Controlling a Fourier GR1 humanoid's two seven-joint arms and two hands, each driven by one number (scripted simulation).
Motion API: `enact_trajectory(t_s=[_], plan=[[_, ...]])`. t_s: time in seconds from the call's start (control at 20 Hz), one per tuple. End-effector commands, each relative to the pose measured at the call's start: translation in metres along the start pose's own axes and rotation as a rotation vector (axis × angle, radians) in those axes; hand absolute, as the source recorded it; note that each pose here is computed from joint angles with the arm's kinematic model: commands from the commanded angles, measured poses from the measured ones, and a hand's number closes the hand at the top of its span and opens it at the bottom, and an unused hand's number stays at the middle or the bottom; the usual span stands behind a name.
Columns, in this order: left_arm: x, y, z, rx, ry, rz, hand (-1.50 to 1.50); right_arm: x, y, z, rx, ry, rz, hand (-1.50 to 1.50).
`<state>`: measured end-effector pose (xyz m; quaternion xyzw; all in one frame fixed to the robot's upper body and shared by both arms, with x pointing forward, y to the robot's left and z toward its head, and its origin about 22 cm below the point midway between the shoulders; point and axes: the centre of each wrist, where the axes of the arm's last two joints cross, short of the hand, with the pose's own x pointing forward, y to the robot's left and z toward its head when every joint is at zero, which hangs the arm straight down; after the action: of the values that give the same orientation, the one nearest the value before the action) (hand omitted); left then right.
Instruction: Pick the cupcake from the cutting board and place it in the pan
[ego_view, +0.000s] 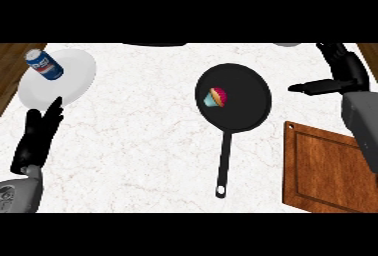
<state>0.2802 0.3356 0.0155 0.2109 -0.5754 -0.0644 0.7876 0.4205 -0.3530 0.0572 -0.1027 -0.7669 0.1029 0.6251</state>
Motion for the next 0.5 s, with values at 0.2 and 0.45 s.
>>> enact_trajectory(t_s=[0.2,0.45], plan=[[0.0,0.006,-0.002,-0.001,-0.003,0.009,0.0,-0.007,-0.096,0.045,0.058,0.008,0.004,-1.5],[0.007,-0.001,-0.002,-0.004,-0.009,-0.006,0.0,0.003,-0.121,0.051,0.069,-0.005,0.035,-1.5]])
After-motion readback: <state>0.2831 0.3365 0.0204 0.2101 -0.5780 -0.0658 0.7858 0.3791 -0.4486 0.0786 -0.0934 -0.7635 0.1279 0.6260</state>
